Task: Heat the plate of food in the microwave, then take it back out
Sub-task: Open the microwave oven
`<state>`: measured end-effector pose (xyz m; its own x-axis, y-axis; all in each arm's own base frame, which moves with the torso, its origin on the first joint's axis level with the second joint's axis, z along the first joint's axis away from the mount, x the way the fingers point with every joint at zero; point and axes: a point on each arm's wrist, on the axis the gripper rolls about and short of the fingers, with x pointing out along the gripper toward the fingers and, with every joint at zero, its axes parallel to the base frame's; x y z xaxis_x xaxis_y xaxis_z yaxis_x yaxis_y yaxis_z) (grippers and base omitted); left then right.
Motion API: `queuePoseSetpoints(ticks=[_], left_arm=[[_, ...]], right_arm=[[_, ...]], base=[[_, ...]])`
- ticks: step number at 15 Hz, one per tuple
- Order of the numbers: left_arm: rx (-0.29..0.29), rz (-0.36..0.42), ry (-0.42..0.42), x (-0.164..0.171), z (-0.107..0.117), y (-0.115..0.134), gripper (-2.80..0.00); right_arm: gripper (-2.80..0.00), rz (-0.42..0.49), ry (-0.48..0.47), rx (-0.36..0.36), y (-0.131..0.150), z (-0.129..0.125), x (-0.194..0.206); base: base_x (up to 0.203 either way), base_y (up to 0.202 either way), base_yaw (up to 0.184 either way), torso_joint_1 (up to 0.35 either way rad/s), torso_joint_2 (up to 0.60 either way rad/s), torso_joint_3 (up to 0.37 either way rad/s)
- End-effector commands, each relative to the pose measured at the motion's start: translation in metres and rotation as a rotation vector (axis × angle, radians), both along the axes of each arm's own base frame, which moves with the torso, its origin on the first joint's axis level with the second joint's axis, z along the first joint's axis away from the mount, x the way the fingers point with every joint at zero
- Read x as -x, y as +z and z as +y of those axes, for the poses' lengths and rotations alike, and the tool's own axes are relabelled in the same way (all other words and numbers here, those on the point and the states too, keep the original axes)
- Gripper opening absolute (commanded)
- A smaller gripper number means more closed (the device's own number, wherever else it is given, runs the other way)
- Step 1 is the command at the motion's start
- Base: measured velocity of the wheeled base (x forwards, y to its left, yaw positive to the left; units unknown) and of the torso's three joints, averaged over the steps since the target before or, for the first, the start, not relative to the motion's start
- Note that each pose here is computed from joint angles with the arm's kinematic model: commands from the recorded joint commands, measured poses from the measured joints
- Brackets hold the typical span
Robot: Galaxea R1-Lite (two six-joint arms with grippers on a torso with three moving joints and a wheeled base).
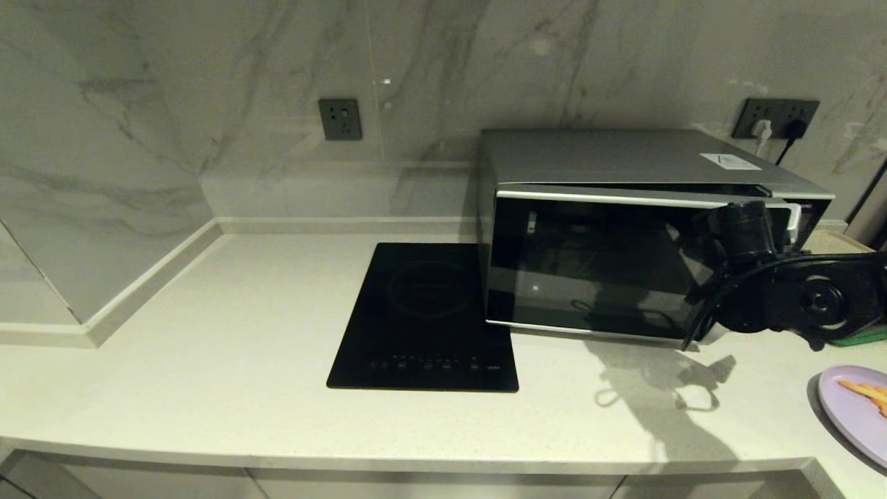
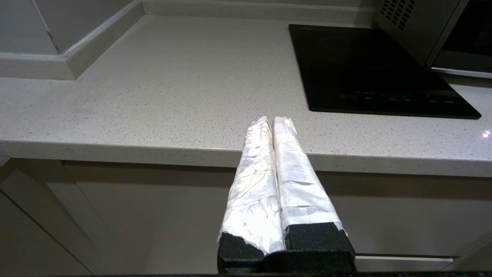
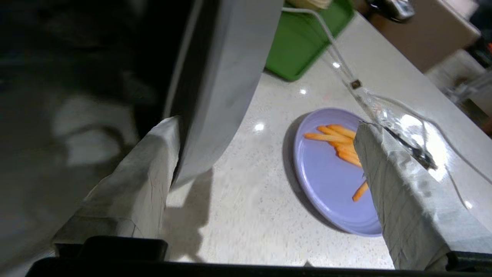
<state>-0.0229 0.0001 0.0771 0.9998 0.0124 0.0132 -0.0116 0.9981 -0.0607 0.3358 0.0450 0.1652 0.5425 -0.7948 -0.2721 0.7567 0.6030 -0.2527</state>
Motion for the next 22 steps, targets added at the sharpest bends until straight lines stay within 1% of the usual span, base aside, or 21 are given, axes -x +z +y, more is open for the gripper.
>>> queuePoseSetpoints(ticks=[1, 3, 5, 6, 8, 9, 10, 11, 13, 14, 15, 18, 20, 22], left_arm=[[0.001, -0.001, 0.000, 0.000, 0.000, 0.000, -2.80], [0.001, -0.001, 0.000, 0.000, 0.000, 0.000, -2.80], [0.001, -0.002, 0.000, 0.000, 0.000, 0.000, -2.80], [0.001, -0.001, 0.000, 0.000, 0.000, 0.000, -2.80], [0.001, -0.001, 0.000, 0.000, 0.000, 0.000, -2.80], [0.001, -0.001, 0.000, 0.000, 0.000, 0.000, -2.80], [0.001, -0.001, 0.000, 0.000, 0.000, 0.000, -2.80], [0.001, -0.001, 0.000, 0.000, 0.000, 0.000, -2.80], [0.001, -0.001, 0.000, 0.000, 0.000, 0.000, -2.80], [0.001, -0.001, 0.000, 0.000, 0.000, 0.000, -2.80], [0.001, -0.001, 0.000, 0.000, 0.000, 0.000, -2.80], [0.001, -0.001, 0.000, 0.000, 0.000, 0.000, -2.80], [0.001, -0.001, 0.000, 0.000, 0.000, 0.000, -2.80], [0.001, -0.001, 0.000, 0.000, 0.000, 0.000, -2.80]], right_arm=[[0.00, 0.012, 0.082, -0.015, 0.009, 0.016, 0.019], [0.00, 0.039, 0.166, -0.034, 0.008, 0.031, 0.028], [0.00, 0.014, 0.263, -0.051, 0.021, 0.050, 0.051], [0.00, -0.007, 0.344, -0.074, 0.033, 0.060, 0.071], [0.00, -0.028, 0.513, -0.136, 0.061, 0.068, 0.115], [-2.80, -0.024, 0.590, -0.182, 0.075, 0.066, 0.135], [-2.80, -0.019, 0.646, -0.224, 0.090, 0.063, 0.148], [-2.80, -0.042, 0.674, -0.263, 0.113, 0.059, 0.154], [-2.80, -0.103, 0.665, -0.317, 0.154, 0.048, 0.147], [-2.80, -0.129, 0.628, -0.334, 0.173, 0.041, 0.134], [-2.80, -0.118, 0.574, -0.339, 0.178, 0.037, 0.110], [-2.80, -0.051, 0.457, -0.353, 0.170, 0.027, 0.044], [-2.80, -0.024, 0.418, -0.368, 0.162, 0.025, 0.014], [-2.80, 0.006, 0.402, -0.369, 0.150, 0.024, -0.001]], base=[[0.000, 0.000, 0.000, 0.000, 0.00, 0.000], [0.000, 0.000, 0.000, 0.000, 0.00, 0.000], [0.000, 0.000, 0.000, 0.000, 0.00, 0.000], [0.000, 0.000, 0.000, 0.000, 0.00, 0.000], [0.000, 0.000, 0.000, 0.000, 0.00, 0.000], [0.000, 0.000, 0.000, 0.000, 0.00, 0.000], [0.000, 0.000, 0.000, 0.000, 0.00, 0.000], [0.000, 0.000, 0.000, 0.000, 0.00, 0.000], [0.000, 0.000, 0.000, 0.000, 0.00, 0.000], [0.000, 0.000, 0.000, 0.000, 0.00, 0.000], [0.000, 0.000, 0.000, 0.000, 0.00, 0.000], [0.000, 0.000, 0.000, 0.000, 0.00, 0.000], [0.000, 0.000, 0.000, 0.000, 0.00, 0.000], [0.000, 0.000, 0.000, 0.000, 0.00, 0.000]])
